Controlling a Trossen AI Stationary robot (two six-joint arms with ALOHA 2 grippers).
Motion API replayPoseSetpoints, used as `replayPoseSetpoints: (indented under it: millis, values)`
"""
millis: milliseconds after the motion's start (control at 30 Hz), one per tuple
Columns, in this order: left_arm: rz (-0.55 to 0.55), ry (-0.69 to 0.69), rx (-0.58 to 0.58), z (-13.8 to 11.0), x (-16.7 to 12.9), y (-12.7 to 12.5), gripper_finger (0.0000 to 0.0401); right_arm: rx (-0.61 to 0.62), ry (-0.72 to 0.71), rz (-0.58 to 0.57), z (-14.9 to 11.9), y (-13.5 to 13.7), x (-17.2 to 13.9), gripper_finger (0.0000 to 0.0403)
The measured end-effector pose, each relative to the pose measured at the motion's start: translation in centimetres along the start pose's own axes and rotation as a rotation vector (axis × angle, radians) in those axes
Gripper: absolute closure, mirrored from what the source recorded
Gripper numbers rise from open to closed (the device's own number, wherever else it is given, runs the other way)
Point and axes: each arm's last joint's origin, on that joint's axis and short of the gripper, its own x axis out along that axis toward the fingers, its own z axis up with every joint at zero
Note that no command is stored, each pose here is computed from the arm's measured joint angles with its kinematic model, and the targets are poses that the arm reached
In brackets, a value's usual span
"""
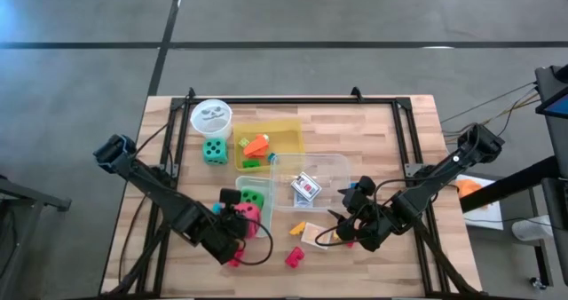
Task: Pick & Place Toys
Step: Put the red dice into the white bin
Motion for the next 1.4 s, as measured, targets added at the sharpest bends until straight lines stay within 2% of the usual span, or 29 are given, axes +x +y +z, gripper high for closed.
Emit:
replayPoseSetpoints:
  millis: [433,633,1400]
  values:
    - [0.059,-0.004,-0.009,0.1,0.4,0.6,0.0356,0.0,0.0,0.0,0.0,0.0,0.0,0.0078]
    - [0.077,0.015,0.003,-0.7,1.4,0.5,0.0356,0.0,0.0,0.0,0.0,0.0,0.0,0.0078]
    - [0.061,0.023,0.0,-2.4,3.9,-0.2,0.0363,0.001,-0.001,0.001,0.0,0.0,0.0,0.0078]
